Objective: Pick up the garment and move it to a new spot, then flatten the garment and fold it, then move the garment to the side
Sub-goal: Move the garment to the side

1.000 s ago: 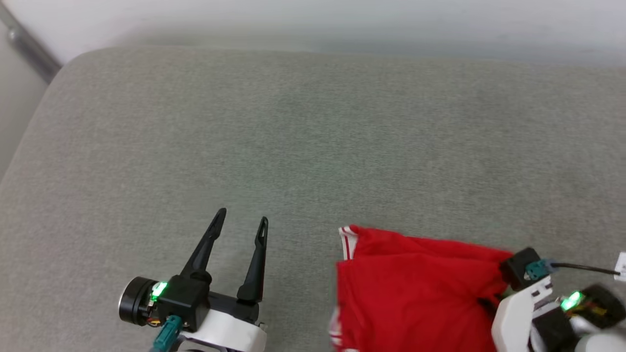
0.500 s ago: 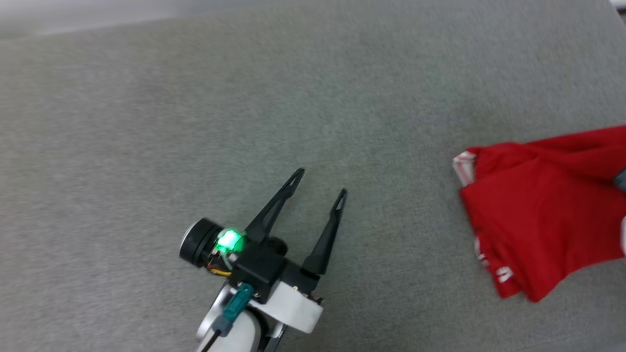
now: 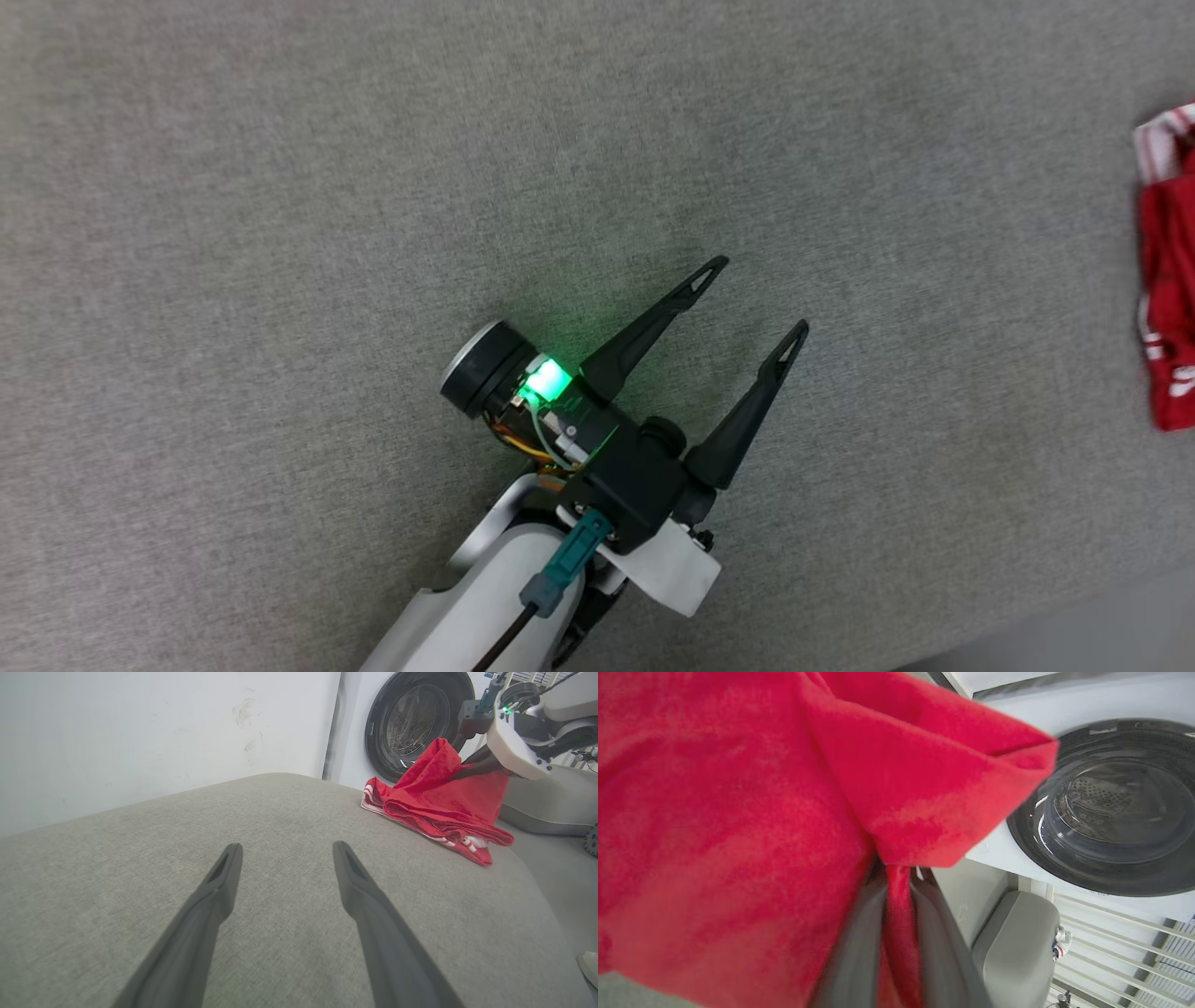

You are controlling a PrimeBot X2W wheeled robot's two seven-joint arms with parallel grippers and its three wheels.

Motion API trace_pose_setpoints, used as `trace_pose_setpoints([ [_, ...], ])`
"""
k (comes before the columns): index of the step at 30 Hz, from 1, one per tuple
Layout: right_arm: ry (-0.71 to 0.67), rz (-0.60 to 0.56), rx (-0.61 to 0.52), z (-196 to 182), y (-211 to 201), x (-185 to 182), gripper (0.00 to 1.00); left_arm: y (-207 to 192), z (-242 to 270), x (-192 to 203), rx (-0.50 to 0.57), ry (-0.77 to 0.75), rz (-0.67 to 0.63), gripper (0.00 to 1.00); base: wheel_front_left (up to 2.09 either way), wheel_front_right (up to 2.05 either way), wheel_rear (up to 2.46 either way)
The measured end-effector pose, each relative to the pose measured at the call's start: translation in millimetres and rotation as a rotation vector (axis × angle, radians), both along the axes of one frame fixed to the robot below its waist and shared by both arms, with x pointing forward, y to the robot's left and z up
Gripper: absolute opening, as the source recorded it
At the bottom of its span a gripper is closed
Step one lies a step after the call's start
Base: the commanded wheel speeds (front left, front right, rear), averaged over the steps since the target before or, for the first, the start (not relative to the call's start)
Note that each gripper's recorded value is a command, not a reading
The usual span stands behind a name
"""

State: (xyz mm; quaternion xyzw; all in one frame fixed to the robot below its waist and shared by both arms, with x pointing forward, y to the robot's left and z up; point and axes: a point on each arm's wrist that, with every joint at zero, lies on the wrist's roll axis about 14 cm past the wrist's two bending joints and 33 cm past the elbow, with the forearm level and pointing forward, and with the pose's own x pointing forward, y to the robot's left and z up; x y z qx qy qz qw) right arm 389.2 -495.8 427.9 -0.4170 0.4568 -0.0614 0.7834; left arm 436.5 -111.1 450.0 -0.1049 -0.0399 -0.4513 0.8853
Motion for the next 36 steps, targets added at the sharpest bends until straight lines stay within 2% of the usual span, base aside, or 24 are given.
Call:
trace_pose_setpoints([
  [4, -0.016, -0.058, -0.003, -9.7, -19.3, -0.1, 0.00, -3.2, -10.4, 3.7, -0.003, 0.012, -0.014, 1.00, 0.00, 0.00, 0.00],
  [11, -0.062, -0.076, -0.007, -16.9, -30.1, 17.6, 0.00, 7.2, -17.5, 10.6, 0.017, 0.019, 0.022, 1.00, 0.00, 0.00, 0.00],
  [12, -0.064, -0.079, -0.008, -17.3, -30.7, 18.4, 0.79, 8.6, -16.4, 11.0, 0.019, 0.016, 0.028, 1.00, 0.00, 0.00, 0.00],
  [13, -0.068, -0.083, -0.007, -17.0, -31.1, 18.7, 1.00, 10.0, -14.5, 11.4, 0.017, 0.016, 0.033, 1.00, 0.00, 0.00, 0.00],
  [20, -0.208, -0.043, 0.023, 11.6, -19.9, 40.5, 1.00, 29.8, 12.4, 16.8, -0.003, -0.002, 0.124, 1.00, 0.00, 0.00, 0.00],
  [25, -0.408, 0.081, 0.099, 52.4, 17.2, 72.7, 1.00, 62.4, 34.6, 21.2, -0.010, -0.011, 0.249, 1.00, 0.00, 0.00, 0.00],
  [29, -0.608, 0.172, 0.192, 94.3, 54.7, 91.1, 1.00, 99.4, 56.5, 22.5, 0.004, -0.055, 0.373, 1.00, 0.00, 0.00, 0.00],
  [36, -0.942, 0.274, 0.465, 146.4, 139.3, 89.8, 1.00, 172.7, 86.3, 9.3, 0.009, -0.089, 0.598, 1.00, 0.00, 0.00, 0.00],
])
